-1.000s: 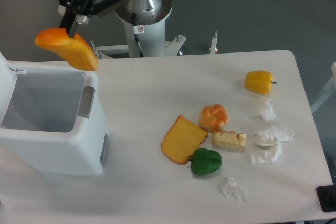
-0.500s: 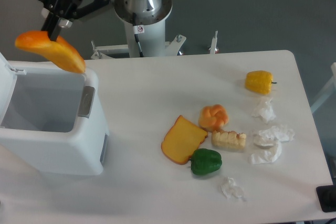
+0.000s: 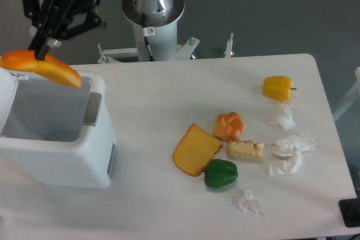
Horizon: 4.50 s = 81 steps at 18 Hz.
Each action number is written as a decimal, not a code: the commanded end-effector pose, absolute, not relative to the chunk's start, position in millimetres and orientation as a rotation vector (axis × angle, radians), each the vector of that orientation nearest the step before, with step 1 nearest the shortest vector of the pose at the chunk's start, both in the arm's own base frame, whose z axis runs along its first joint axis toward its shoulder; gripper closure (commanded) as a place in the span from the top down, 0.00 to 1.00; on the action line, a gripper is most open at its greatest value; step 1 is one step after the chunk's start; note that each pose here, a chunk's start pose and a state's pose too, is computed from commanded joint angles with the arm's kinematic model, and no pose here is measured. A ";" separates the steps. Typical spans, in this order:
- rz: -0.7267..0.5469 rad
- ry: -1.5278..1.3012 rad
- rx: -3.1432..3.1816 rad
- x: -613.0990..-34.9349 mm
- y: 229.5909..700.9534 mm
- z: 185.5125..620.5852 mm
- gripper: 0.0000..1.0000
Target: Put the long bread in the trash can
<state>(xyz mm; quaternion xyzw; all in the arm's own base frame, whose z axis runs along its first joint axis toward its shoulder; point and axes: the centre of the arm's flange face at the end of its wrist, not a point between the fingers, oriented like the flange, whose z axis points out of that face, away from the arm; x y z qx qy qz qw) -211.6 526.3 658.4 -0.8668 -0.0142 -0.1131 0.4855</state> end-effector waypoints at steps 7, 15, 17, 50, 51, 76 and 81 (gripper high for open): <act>-0.312 -0.026 -2.129 -203.0 536.2 642.3 0.00; -0.343 -0.026 -2.145 -200.9 546.6 629.8 0.03; -0.353 -0.031 -2.153 -202.1 549.2 623.3 0.03; -0.462 -0.068 -2.250 -194.4 559.1 547.6 0.21; -0.465 -0.071 -2.252 -194.7 559.5 545.2 0.25; -0.447 -0.067 -2.264 -208.7 554.7 533.5 1.00; -0.394 -0.142 -2.244 -250.4 535.9 540.8 1.00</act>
